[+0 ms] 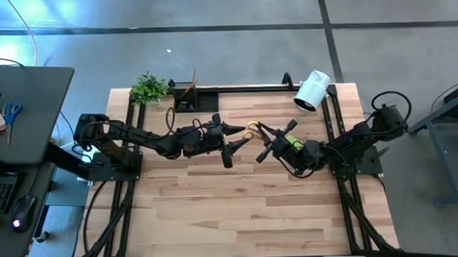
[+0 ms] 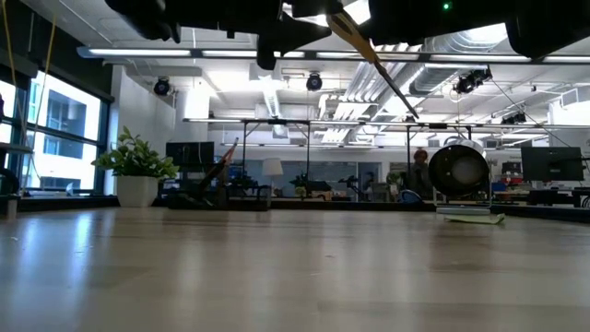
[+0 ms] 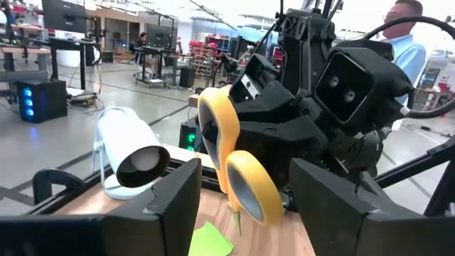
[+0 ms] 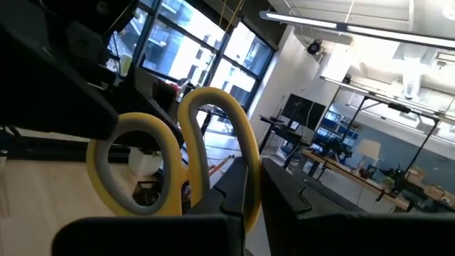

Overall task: Pick and place office supplies into organizer
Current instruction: Put the yellow scissors into the top left section of the desk organizer

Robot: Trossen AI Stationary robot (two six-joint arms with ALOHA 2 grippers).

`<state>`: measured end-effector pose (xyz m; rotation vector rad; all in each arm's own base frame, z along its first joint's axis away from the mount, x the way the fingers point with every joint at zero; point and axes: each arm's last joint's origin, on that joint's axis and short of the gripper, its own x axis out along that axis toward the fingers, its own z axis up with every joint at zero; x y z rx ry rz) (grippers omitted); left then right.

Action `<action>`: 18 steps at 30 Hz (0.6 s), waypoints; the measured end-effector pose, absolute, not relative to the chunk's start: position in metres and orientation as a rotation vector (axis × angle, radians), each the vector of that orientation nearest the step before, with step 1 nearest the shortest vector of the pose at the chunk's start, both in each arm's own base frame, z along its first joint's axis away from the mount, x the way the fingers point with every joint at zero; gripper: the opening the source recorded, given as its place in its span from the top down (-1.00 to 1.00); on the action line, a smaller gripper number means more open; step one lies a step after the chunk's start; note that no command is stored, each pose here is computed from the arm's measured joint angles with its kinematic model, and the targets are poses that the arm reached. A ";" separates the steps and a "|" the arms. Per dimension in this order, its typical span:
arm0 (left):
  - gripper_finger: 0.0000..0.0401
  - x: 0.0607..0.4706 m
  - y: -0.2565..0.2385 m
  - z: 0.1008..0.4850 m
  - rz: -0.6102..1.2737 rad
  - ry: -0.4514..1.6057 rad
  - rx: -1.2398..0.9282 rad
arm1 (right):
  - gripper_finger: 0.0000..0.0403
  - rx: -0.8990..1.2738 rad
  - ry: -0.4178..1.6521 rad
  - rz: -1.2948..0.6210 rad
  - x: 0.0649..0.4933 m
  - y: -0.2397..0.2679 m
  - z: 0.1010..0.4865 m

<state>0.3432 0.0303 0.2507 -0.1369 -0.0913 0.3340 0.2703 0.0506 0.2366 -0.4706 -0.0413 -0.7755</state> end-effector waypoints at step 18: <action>0.89 0.343 0.032 0.245 0.393 -0.004 0.022 | 0.92 -0.483 -0.013 -0.732 0.274 0.048 0.231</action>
